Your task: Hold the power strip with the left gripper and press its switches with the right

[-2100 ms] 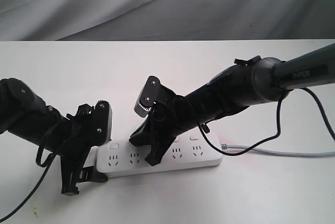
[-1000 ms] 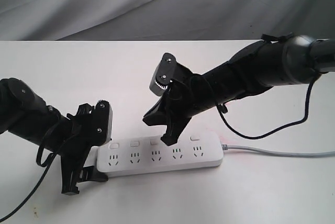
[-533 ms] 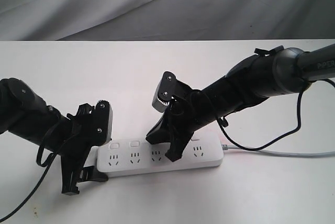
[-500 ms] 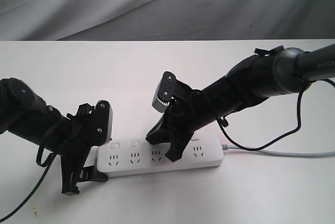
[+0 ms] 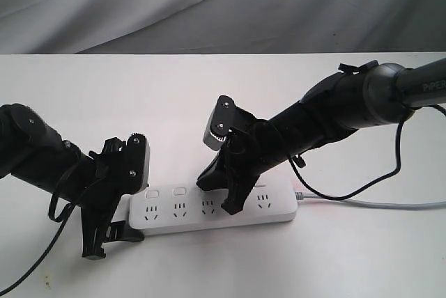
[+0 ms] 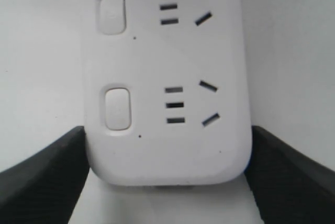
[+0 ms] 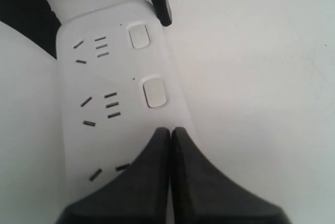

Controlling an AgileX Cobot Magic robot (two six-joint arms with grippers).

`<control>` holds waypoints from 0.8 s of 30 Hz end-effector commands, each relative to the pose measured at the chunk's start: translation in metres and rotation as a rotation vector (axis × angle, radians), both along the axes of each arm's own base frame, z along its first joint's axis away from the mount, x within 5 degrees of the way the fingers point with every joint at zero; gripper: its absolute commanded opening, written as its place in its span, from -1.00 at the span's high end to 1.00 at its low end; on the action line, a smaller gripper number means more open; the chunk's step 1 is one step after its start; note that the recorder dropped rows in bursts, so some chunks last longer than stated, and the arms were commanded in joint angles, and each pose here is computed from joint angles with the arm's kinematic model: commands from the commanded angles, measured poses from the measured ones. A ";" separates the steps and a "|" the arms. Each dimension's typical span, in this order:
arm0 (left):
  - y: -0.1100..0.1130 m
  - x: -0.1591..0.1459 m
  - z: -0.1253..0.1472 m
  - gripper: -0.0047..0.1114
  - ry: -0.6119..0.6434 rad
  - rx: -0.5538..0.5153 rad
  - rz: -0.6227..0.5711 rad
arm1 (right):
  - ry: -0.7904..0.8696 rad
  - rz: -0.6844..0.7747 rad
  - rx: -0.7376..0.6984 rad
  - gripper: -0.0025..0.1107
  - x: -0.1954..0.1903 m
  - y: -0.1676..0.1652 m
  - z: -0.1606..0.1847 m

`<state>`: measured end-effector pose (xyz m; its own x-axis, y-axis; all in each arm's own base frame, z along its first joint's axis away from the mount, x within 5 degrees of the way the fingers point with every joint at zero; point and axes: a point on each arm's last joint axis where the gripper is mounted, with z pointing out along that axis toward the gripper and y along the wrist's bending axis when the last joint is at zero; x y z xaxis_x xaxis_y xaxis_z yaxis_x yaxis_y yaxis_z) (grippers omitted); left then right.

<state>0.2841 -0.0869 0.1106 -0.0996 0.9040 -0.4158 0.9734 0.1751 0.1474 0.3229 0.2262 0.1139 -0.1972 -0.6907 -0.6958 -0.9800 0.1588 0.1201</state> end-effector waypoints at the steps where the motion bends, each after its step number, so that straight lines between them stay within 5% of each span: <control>1: 0.000 0.002 0.001 -0.02 -0.024 0.013 -0.004 | -0.002 -0.005 -0.021 0.96 0.000 -0.001 -0.005; 24: 0.000 0.002 0.001 -0.02 -0.022 0.012 -0.004 | 0.060 0.018 -0.155 0.96 -0.005 -0.010 -0.034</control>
